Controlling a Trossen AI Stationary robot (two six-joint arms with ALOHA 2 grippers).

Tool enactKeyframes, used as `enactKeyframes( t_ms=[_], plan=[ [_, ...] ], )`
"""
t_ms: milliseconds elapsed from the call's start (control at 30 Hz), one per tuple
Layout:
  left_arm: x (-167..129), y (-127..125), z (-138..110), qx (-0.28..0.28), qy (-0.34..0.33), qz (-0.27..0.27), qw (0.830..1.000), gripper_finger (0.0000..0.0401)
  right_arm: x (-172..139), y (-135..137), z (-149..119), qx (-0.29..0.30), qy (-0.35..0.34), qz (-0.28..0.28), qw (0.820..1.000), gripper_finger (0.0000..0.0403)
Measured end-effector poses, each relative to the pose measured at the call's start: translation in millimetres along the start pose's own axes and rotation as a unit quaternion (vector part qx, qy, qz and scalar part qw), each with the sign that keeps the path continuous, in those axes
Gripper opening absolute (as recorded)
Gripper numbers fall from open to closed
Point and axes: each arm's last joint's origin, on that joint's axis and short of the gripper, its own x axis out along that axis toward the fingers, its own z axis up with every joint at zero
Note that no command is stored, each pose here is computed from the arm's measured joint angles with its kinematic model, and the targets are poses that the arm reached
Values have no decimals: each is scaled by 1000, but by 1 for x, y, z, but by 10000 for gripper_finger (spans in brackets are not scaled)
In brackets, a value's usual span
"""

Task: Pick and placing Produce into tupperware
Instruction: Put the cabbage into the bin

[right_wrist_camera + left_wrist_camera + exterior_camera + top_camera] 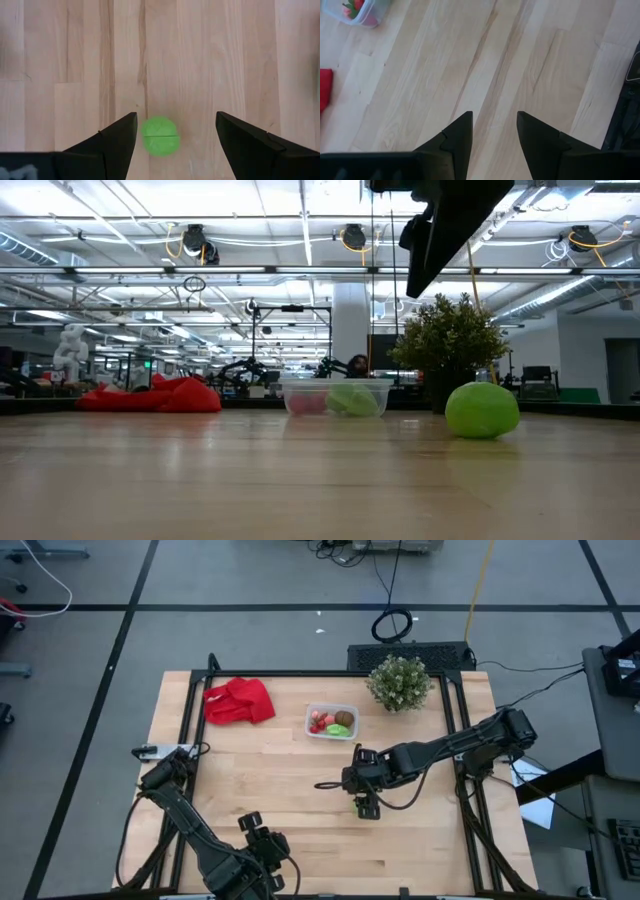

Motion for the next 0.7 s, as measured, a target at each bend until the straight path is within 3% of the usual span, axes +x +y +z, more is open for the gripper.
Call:
enactKeyframes(
  t_ms=[500, 700],
  plan=[
    [0, 0, 0, 6, 0, 0, 1000, 159, 0, -1, -3, -1, 15, -4, 1000, 263],
    [0, 0, 0, 7, 0, 0, 1000, 159, 0, -6, -9, 30, 52, -19, 998, 263]
  ],
)
